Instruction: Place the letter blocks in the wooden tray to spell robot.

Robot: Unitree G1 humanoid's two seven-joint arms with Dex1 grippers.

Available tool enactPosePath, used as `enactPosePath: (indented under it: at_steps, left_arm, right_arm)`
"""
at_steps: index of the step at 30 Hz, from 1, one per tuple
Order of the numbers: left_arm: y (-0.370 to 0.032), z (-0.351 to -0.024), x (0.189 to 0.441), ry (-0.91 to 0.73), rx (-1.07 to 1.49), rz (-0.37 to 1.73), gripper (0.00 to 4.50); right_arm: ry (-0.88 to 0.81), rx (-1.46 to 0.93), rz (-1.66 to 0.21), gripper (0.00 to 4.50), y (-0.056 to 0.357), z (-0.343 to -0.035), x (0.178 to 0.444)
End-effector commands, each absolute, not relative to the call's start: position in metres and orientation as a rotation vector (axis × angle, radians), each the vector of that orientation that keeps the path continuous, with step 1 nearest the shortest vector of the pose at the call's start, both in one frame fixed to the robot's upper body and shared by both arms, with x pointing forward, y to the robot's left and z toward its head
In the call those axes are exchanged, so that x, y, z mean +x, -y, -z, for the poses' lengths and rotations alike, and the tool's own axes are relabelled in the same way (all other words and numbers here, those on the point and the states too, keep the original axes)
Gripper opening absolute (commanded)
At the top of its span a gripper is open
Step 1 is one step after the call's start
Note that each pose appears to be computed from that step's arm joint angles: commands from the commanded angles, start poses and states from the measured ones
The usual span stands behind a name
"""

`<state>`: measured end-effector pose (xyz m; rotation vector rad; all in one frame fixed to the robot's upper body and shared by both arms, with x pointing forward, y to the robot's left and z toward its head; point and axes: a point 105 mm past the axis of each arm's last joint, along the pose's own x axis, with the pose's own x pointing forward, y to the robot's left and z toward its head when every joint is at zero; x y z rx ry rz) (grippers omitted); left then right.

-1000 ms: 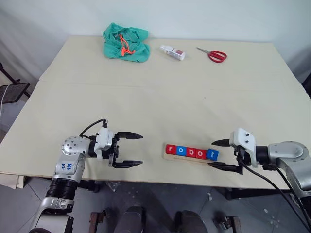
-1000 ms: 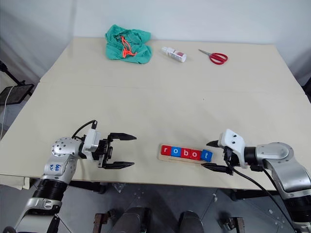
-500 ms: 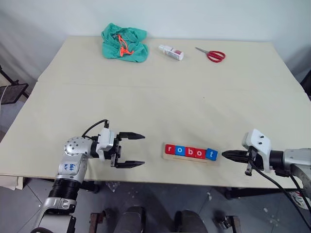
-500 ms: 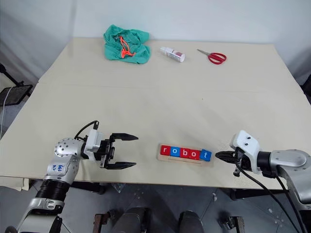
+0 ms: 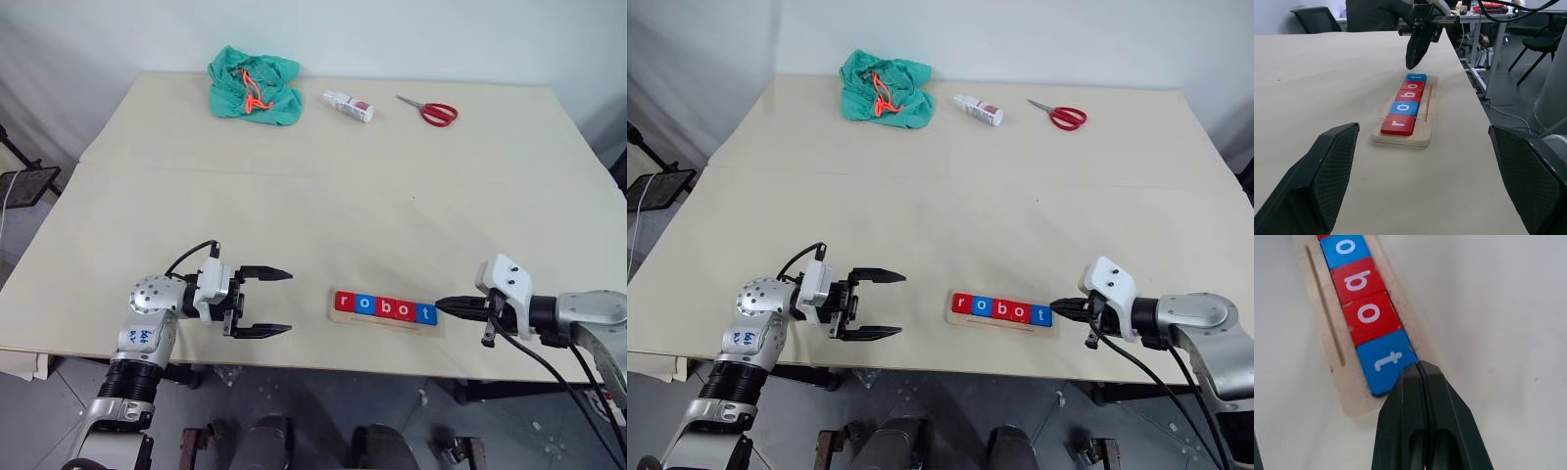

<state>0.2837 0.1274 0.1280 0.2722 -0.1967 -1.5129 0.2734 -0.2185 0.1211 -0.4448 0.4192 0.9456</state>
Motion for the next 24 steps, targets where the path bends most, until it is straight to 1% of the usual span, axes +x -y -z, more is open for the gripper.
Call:
enactPosePath:
  at_steps: [1, 4, 6, 7, 9, 12, 15, 17, 19, 20, 21, 24]
  left_arm:
    - [-0.129, -0.134, 0.283, 0.222, 0.287, 1.501, 4.50]
    - [-0.131, -0.133, 0.286, 0.211, 0.298, 1.477, 4.50]
    - [-0.133, -0.133, 0.287, 0.211, 0.301, 1.461, 4.50]
    - [-0.134, -0.135, 0.290, 0.208, 0.297, 1.441, 4.50]
    - [-0.137, -0.135, 0.296, 0.192, 0.299, 1.396, 4.50]
    - [-0.141, -0.133, 0.303, 0.168, 0.319, 1.339, 4.50]
    - [-0.145, -0.143, 0.316, 0.219, 0.337, 1.222, 4.50]
    - [-0.147, -0.150, 0.319, 0.244, 0.321, 1.186, 4.50]
    - [-0.156, -0.154, 0.319, 0.245, 0.293, 1.164, 4.50]
    - [-0.163, -0.155, 0.320, 0.242, 0.295, 1.149, 4.50]
    - [-0.169, -0.155, 0.320, 0.232, 0.296, 1.134, 4.50]
    - [-0.181, -0.155, 0.321, 0.215, 0.308, 1.100, 4.50]
  right_arm:
    - [-0.394, -0.467, -0.939, 0.02, 0.218, -0.127, 0.274]
    - [-0.342, -0.468, -0.841, 0.02, 0.227, -0.140, 0.283]
    - [-0.319, -0.439, -0.833, 0.02, 0.229, -0.144, 0.282]
    - [-0.296, -0.422, -0.856, 0.18, 0.229, -0.145, 0.278]
    - [-0.240, -0.388, -0.890, 0.57, 0.229, -0.150, 0.273]
    - [-0.195, -0.296, -0.921, 1.56, 0.231, -0.156, 0.269]
    - [-0.219, -0.300, -0.974, 2.60, 0.246, -0.147, 0.258]
    - [-0.248, -0.300, -1.007, 3.36, 0.255, -0.141, 0.251]
    - [-0.267, -0.321, -1.007, 4.02, 0.266, -0.135, 0.250]
    - [-0.247, -0.296, -0.995, 4.39, 0.271, -0.136, 0.252]
    - [-0.244, -0.290, -0.991, 4.45, 0.277, -0.136, 0.254]
    - [-0.262, -0.306, -1.004, 4.45, 0.287, -0.132, 0.254]
